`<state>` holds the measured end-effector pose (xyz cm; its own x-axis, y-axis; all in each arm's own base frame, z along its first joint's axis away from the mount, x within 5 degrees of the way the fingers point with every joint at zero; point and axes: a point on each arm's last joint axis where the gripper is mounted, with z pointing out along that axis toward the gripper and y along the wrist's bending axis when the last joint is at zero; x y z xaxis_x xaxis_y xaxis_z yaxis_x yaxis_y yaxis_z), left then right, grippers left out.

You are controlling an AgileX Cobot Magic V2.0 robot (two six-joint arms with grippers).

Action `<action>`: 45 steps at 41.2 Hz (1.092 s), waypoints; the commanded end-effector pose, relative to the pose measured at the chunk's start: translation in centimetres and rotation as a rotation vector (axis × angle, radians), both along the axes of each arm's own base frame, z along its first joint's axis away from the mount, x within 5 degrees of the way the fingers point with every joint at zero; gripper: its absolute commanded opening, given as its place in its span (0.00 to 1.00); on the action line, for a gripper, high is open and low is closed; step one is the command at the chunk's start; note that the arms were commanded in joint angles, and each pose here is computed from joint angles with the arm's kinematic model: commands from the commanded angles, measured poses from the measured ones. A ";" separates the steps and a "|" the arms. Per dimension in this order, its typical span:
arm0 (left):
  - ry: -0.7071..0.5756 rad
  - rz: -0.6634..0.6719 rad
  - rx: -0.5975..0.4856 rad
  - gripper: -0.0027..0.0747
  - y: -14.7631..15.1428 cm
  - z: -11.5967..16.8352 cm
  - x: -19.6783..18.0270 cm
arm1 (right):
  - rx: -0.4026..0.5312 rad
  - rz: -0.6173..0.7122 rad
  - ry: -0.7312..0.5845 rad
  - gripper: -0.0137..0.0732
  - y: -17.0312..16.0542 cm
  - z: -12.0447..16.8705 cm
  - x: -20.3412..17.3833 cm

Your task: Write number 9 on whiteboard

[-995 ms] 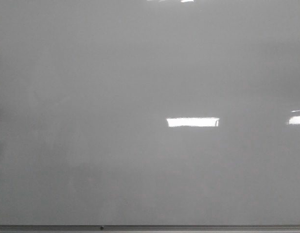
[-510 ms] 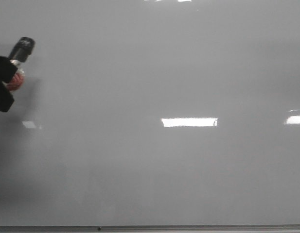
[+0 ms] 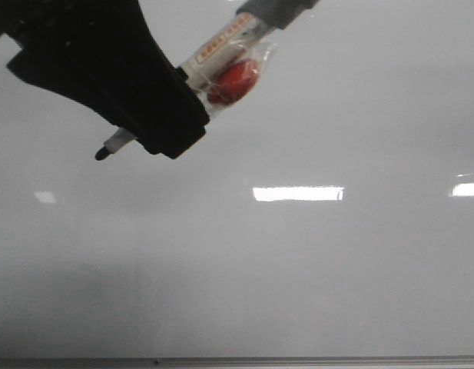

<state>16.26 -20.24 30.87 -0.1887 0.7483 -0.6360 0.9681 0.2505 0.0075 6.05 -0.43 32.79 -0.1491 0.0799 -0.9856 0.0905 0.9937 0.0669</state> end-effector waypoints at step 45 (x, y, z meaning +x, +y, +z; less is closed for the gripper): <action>-0.057 -0.015 -0.092 0.06 -0.3 2.2 -0.5 | -0.104 0.174 0.181 0.82 1.0 2.0 2.7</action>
<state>16.03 -20.40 30.89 -0.1593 0.7552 -0.6359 0.9751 0.2212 0.0184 7.24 0.01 33.13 -0.3018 0.0126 -0.9533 0.0135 0.9999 0.0089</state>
